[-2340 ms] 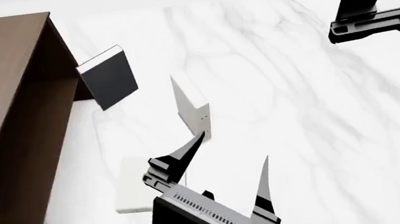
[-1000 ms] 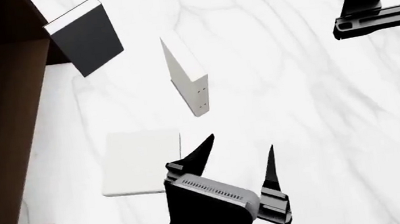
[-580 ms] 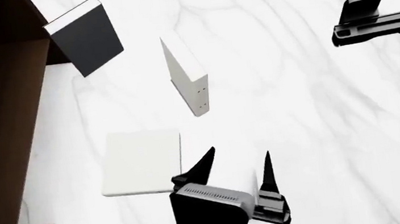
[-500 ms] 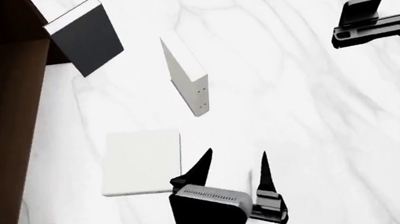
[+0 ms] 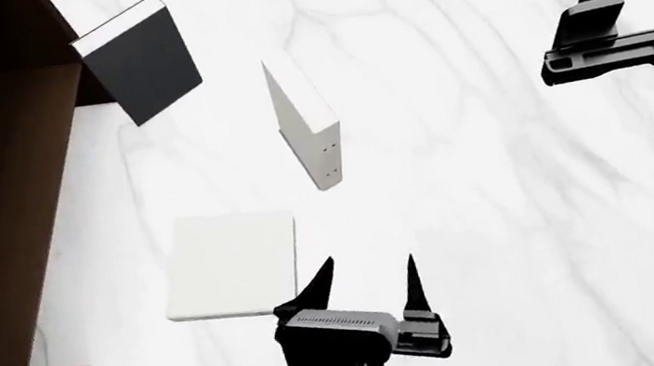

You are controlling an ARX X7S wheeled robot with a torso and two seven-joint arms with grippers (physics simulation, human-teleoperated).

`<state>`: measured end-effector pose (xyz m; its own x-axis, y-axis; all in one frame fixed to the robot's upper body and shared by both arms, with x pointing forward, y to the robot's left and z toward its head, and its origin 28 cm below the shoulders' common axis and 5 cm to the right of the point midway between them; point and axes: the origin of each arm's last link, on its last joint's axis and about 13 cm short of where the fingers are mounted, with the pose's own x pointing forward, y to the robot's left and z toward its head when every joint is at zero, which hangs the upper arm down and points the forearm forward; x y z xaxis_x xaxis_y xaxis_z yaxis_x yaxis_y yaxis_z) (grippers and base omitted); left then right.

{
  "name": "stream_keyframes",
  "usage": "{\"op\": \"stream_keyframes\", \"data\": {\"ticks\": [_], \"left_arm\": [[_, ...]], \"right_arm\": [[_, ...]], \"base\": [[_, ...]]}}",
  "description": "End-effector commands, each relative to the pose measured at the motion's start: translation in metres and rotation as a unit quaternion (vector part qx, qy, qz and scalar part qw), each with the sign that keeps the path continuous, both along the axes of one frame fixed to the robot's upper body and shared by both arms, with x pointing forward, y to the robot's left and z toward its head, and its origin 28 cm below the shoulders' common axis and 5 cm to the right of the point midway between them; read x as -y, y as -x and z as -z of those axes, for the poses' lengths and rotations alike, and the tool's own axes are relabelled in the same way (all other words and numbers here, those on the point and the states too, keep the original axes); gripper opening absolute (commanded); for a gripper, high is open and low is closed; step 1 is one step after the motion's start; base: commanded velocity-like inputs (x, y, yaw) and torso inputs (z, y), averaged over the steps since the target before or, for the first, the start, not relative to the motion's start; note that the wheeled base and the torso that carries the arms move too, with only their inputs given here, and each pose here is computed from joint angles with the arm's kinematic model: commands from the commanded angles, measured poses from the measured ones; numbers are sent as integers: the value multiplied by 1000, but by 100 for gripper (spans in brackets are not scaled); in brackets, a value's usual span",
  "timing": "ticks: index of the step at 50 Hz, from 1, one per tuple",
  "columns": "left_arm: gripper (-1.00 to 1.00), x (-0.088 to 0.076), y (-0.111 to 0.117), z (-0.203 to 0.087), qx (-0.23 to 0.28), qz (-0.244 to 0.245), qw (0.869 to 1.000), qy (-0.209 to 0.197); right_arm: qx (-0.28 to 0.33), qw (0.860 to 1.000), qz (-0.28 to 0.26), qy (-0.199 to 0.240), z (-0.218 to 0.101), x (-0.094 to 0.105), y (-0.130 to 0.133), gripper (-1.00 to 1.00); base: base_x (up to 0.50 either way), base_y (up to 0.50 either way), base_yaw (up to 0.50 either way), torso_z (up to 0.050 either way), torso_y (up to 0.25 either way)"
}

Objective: Pick up the book on the right and place it under the cabinet shelf.

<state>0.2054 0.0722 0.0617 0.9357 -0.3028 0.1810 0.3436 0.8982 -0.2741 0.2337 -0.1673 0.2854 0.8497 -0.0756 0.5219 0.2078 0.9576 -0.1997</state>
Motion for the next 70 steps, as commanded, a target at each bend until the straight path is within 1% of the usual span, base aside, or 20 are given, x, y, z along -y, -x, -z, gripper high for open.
{"op": "stream_keyframes", "data": {"ticks": [1,25,39,47,52,59,70], "left_arm": [[100,0,-6,13,-27,-13,1000,9],[100,-3,-16,30,-71,-34,997,21],[100,-12,-22,34,-56,-91,994,15],[100,-18,-27,36,-54,-140,989,18],[100,-23,-29,37,-52,-162,985,19],[100,-27,-32,37,-49,-176,983,20],[100,-34,-35,36,-40,-187,982,9]], "right_arm": [[0,1000,-1,1,-1,0,1,100],[3,1000,-8,3,-7,-2,3,100],[-1,1000,-16,-5,-7,-2,5,100],[0,1000,-16,-5,-9,-2,6,100],[0,1000,-16,-4,-9,-3,6,100],[-1,1000,-18,-5,-9,-3,7,100],[-4,1000,-19,-7,-7,-3,7,100]], "base": [[0,0,0,0,0],[2,0,-1,0,-2],[3,0,-1,-3,-5],[3,0,0,-1,-4],[3,0,0,-2,-2],[3,0,1,-1,-5],[2,1,2,-2,-3]]}}
